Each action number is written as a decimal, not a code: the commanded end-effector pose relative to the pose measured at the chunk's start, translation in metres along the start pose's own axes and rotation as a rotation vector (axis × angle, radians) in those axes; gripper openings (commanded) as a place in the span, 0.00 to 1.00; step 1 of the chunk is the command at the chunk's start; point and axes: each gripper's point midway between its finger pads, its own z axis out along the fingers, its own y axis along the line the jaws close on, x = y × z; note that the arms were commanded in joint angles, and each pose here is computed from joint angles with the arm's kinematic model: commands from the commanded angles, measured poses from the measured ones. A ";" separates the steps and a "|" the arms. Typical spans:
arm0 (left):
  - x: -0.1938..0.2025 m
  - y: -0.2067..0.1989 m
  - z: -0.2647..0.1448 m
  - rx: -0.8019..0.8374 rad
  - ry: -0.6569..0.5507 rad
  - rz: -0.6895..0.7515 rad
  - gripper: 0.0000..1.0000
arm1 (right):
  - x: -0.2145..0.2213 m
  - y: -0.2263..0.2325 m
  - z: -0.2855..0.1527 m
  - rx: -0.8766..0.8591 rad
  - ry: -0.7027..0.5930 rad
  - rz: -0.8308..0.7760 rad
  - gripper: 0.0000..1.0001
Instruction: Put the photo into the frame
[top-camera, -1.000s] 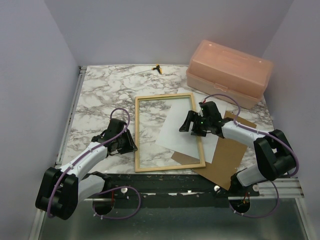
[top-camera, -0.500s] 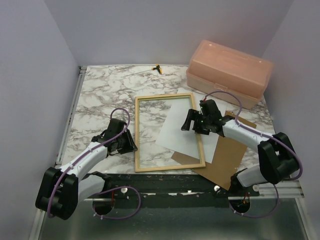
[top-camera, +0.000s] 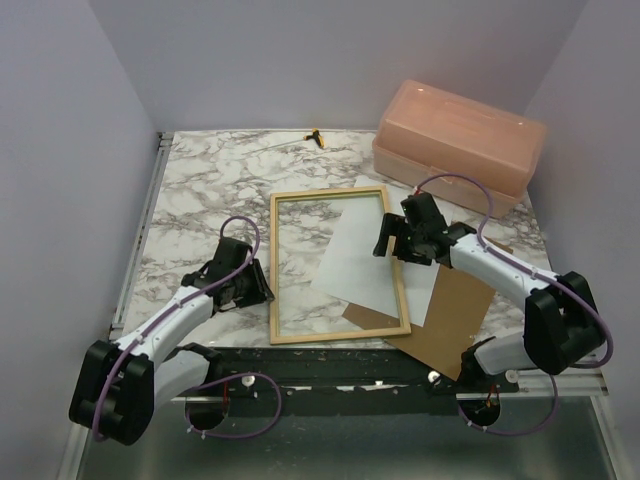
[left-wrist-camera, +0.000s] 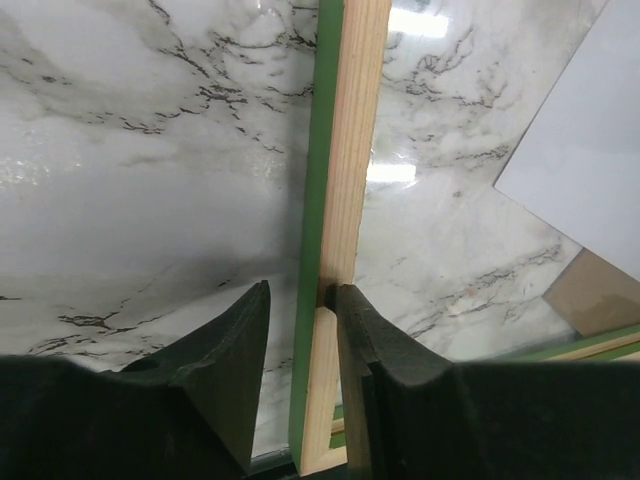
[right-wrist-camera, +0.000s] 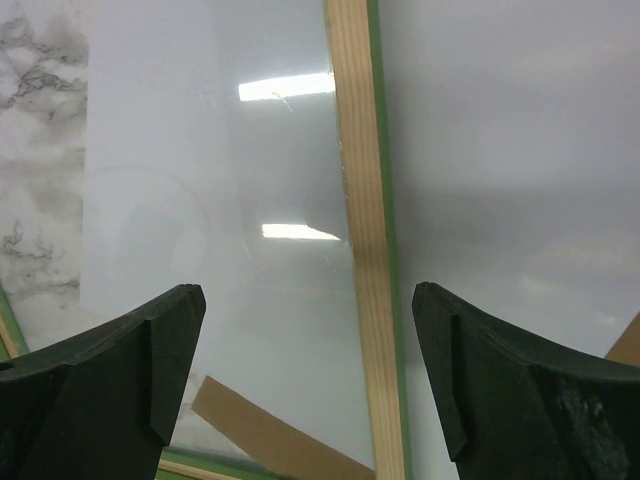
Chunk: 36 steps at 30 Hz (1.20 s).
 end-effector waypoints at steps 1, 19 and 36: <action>-0.011 -0.008 -0.018 0.049 -0.083 0.060 0.42 | 0.006 -0.017 -0.014 0.071 -0.015 -0.001 0.95; -0.032 -0.096 -0.141 0.458 -0.284 0.193 0.94 | 0.061 -0.038 -0.006 0.006 0.138 0.019 0.93; -0.024 -0.098 -0.156 0.477 -0.271 0.181 0.93 | 0.062 -0.005 0.014 -0.144 0.196 -0.017 0.25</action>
